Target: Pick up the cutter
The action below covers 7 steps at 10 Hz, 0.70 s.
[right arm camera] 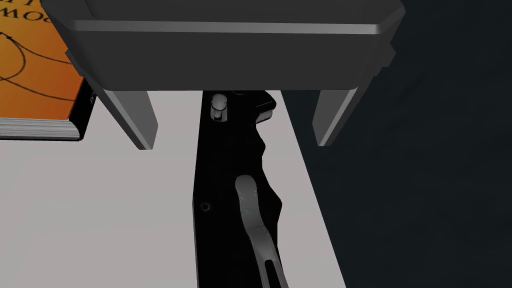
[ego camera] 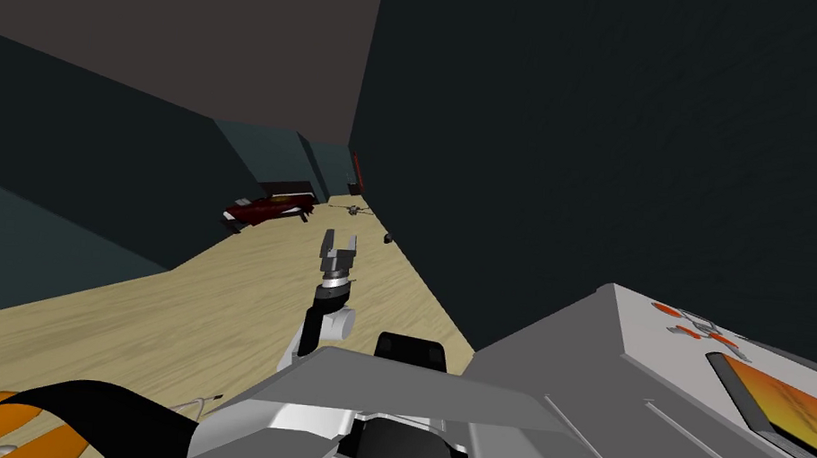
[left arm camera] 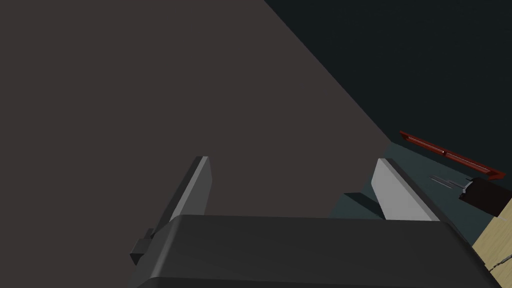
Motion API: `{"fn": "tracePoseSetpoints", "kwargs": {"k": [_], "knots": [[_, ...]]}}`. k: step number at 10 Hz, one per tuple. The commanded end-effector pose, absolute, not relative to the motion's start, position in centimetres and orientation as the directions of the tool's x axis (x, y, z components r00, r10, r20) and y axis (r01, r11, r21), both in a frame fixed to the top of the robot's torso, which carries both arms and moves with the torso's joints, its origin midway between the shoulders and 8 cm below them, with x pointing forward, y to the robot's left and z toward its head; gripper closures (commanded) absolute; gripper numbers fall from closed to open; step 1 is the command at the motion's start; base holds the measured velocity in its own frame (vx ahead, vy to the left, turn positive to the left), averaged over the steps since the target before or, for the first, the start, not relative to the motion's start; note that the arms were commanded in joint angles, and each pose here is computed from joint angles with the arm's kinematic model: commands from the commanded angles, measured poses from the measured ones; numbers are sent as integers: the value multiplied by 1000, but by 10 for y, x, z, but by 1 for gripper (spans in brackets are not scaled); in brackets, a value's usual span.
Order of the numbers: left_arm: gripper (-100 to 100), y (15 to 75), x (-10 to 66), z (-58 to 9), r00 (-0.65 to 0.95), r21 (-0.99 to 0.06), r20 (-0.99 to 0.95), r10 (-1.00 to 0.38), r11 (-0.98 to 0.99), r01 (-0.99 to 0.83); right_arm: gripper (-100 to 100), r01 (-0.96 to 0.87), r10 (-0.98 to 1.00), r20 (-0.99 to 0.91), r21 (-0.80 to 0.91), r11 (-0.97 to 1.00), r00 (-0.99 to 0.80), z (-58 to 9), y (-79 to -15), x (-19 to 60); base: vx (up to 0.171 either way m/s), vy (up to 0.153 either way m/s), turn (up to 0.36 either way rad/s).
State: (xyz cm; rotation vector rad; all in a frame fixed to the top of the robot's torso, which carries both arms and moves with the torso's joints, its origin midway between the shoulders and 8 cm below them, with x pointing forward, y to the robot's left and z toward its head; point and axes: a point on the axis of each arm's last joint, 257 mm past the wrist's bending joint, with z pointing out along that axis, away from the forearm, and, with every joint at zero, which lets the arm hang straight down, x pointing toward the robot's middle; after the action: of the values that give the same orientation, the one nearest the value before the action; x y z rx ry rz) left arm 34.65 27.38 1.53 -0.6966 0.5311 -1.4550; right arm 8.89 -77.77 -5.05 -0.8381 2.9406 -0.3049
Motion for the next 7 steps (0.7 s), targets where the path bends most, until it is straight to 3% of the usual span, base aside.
{"fn": "tracePoseSetpoints", "kwargs": {"k": [1, 3, 4, 7], "knots": [[0, 274, 346, 15, 62, -709, 86, -994, -17, 705, -100, -513, -525, -4, -208, 833, -851, -57, -782, 85, 7, -5, 24], [0, 274, 346, 15, 63, -709, 86, -994, -17, 705, -100, -514, -526, -4, -210, 832, -850, -57, -782, 85, 0, 0, 0], [0, 274, 346, 15, 63, -709, 86, -994, -17, 705, 100, -514, -526, -4, -209, 832, -851, -57, -782, 85, 0, 0, 0], [0, 274, 346, 15, 63, -709, 86, -994, -17, 705, 100, -513, -525, -4, -209, 833, -851, -57, -782, 85, 0, 0, 0]]}}
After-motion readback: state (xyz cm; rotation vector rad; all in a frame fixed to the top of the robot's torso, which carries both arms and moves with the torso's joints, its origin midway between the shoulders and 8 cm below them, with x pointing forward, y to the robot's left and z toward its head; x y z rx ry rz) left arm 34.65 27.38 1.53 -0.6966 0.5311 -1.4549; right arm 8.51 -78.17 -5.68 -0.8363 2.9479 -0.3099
